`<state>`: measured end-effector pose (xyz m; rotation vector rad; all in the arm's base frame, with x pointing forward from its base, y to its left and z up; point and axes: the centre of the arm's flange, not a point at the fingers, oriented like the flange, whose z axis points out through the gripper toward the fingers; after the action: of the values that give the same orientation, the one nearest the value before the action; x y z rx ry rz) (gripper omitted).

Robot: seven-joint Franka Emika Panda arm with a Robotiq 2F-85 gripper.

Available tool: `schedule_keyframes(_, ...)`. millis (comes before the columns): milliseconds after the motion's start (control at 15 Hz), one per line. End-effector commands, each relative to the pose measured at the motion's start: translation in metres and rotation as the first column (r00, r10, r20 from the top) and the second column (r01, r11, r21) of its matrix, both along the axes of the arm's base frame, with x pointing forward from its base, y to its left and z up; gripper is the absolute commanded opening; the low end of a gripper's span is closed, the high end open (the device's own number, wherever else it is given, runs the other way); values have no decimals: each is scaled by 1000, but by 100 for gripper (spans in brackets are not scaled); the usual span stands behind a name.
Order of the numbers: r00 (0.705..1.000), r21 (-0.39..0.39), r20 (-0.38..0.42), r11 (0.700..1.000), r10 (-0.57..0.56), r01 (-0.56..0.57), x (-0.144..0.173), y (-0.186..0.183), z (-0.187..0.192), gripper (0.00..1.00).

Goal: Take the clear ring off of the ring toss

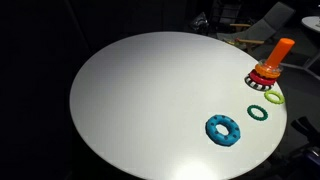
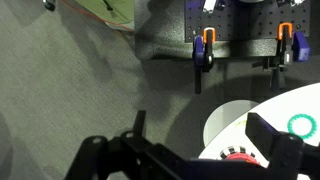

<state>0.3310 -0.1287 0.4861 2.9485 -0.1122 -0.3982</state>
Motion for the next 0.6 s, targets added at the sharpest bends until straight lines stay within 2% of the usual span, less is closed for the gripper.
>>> schedule_keyframes(0, 1000, 0, 1, 1000, 0, 0, 0, 0, 1, 100)
schedule_keyframes(267, 1000, -1, 2, 1000, 0, 0, 0, 0, 1, 100)
schedule_keyframes(533, 997, -11, 52, 998, -54, 54, 9, 5, -14, 100)
